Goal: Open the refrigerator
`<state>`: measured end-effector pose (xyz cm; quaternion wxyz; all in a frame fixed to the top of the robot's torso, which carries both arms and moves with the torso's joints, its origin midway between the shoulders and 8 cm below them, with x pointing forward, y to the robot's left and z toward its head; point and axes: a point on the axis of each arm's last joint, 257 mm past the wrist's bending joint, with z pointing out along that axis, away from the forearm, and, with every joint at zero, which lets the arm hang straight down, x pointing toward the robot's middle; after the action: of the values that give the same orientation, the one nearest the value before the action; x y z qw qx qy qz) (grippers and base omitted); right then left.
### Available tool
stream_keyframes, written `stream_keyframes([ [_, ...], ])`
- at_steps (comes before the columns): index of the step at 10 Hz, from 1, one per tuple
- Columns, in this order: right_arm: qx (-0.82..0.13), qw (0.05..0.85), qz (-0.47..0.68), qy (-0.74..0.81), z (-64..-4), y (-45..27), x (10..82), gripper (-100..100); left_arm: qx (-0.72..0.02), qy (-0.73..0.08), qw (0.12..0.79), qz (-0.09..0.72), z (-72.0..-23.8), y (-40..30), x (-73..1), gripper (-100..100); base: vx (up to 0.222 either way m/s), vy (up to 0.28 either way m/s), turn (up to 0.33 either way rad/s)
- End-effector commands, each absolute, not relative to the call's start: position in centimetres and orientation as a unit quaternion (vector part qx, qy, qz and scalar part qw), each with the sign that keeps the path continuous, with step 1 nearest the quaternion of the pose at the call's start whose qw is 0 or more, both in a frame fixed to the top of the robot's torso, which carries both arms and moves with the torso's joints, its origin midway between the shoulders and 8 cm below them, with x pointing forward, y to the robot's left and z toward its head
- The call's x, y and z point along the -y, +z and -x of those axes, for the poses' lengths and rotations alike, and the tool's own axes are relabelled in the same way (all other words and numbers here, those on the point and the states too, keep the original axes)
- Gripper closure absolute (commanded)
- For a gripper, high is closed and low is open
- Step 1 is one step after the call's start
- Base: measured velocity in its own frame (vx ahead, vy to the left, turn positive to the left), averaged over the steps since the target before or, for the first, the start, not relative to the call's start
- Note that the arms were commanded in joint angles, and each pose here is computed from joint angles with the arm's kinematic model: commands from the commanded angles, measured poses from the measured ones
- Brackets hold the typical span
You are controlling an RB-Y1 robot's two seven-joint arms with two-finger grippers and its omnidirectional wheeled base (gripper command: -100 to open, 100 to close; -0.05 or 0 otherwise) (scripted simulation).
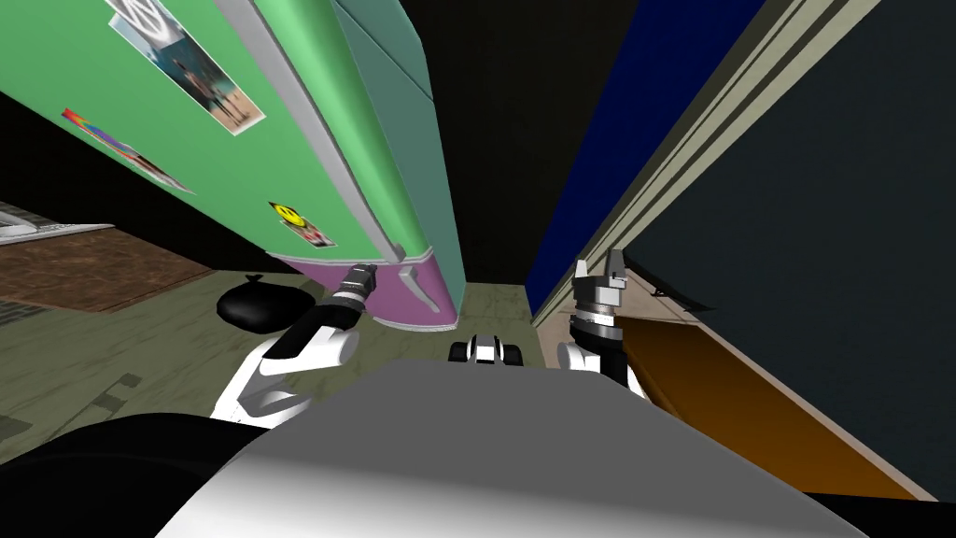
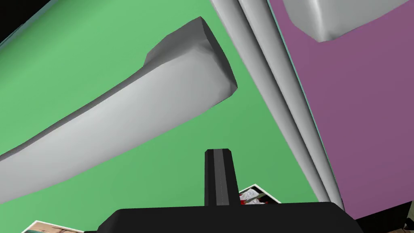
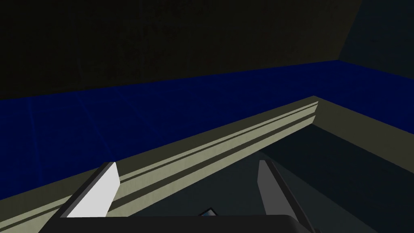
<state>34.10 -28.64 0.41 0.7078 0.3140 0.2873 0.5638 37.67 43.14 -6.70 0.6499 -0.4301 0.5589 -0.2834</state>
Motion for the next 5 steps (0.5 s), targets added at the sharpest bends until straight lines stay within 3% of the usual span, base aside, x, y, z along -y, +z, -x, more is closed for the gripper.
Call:
stream_keyframes([
  [1,-0.287,0.708,-0.314,0.564,-34.1,0.4,28.6,0,-0.568,-0.297,0.644,0.418,-37.7,-6.6,-41.6,100,-0.273,0.187,-0.054],
  [3,-0.287,0.708,-0.314,0.564,-34.1,0.4,28.6,0,-0.579,-0.315,0.635,0.403,-37.8,-6.6,-39.5,100,-0.337,0.245,-0.108],
  [5,-0.287,0.708,-0.314,0.564,-34.1,0.4,28.6,0,-0.585,-0.324,0.63,0.395,-37.8,-6.6,-38.5,100,-0.24,0.185,-0.067],
])
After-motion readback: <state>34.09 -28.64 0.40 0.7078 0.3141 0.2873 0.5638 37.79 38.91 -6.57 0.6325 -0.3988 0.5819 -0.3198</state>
